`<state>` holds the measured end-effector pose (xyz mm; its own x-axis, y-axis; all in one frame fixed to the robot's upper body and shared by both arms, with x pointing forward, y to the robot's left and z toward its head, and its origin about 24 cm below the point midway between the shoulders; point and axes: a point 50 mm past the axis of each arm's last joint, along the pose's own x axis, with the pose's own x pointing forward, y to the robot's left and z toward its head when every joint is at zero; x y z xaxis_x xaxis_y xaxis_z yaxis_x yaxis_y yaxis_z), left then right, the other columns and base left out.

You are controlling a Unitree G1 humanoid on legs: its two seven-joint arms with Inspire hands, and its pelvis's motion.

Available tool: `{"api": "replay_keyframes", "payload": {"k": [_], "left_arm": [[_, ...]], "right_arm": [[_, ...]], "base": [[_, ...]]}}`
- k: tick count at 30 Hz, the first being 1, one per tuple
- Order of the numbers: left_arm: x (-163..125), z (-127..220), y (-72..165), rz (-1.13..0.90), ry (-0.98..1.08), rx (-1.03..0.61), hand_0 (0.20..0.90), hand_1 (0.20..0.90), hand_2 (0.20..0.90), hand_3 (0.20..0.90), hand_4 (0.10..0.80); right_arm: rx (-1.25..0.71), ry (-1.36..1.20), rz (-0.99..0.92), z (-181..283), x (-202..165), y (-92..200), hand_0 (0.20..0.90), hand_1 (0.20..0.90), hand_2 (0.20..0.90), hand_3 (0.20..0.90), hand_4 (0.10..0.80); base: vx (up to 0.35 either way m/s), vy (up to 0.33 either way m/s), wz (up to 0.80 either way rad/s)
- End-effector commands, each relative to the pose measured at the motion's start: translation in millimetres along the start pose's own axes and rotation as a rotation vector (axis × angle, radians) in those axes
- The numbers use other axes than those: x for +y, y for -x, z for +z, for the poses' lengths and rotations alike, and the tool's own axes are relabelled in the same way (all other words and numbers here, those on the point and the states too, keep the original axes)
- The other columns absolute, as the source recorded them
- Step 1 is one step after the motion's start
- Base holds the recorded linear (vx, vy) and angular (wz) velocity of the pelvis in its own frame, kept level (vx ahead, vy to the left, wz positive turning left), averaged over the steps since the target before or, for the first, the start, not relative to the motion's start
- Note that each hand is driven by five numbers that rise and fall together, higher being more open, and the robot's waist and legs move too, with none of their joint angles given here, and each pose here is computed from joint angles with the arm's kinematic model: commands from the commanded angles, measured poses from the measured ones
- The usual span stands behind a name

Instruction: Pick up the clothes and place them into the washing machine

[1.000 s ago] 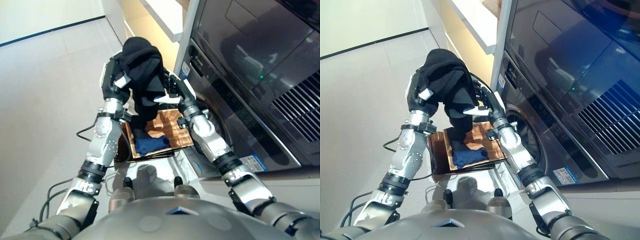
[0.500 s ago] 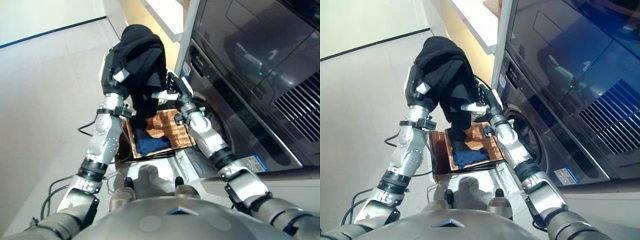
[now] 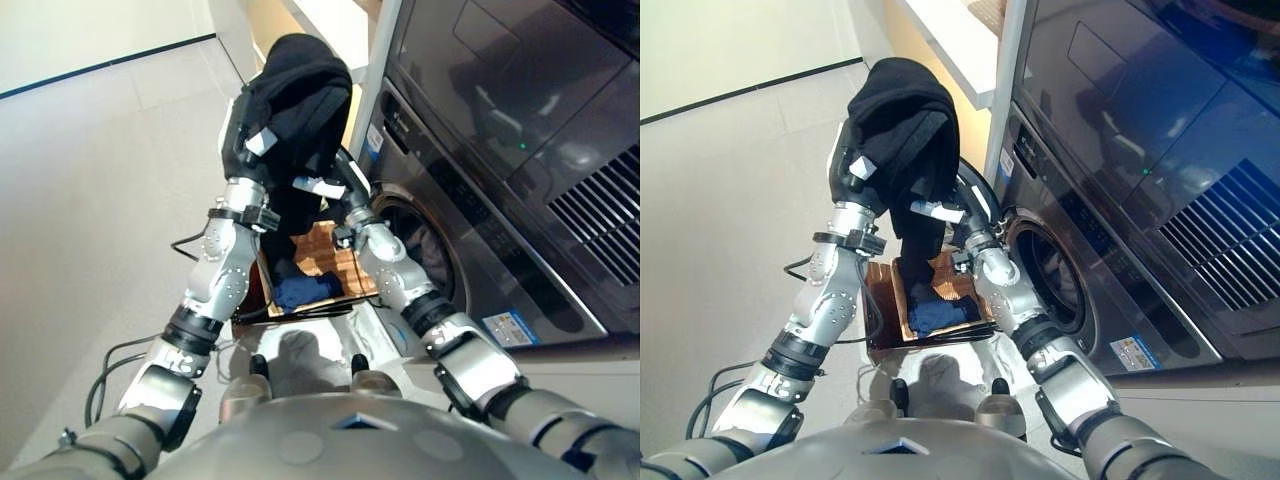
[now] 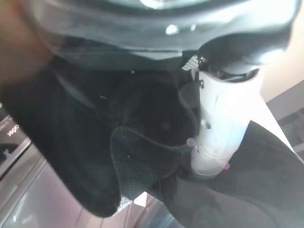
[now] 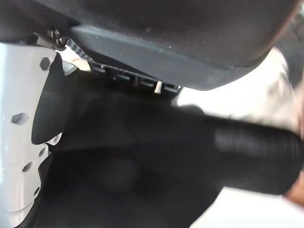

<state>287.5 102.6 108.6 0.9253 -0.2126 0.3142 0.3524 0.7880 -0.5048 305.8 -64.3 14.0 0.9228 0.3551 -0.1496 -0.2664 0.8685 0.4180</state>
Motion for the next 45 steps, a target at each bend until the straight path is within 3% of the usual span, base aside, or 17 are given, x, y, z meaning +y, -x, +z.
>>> {"api": "replay_keyframes", "payload": {"k": [1,12,18,45], "left_arm": [[-78,65,-31,-0.376,0.109,-0.368,0.2,0.2,0.2,0.2,0.3],[-73,64,-33,-0.355,0.114,-0.374,0.2,0.2,0.2,0.2,0.3],[-51,58,-29,-0.269,0.07,-0.352,0.2,0.2,0.2,0.2,0.3],[1,10,10,-0.176,-0.093,-0.048,0.2,0.2,0.2,0.2,0.3]], "right_arm": [[-0.2,-0.122,0.16,49,42,-28,0.9,0.9,0.9,0.9,0.8],[-0.312,-0.405,0.267,64,51,-22,0.9,0.9,0.9,0.9,0.8],[-0.442,-0.477,0.372,86,56,-6,0.9,0.9,0.9,0.9,0.8],[-0.596,-0.482,0.416,116,54,9,0.9,0.9,0.9,0.9,0.8]], "base": [[0.0,0.0,0.0],[0.0,0.0,0.0],[0.0,0.0,0.0],[0.0,0.0,0.0]]}}
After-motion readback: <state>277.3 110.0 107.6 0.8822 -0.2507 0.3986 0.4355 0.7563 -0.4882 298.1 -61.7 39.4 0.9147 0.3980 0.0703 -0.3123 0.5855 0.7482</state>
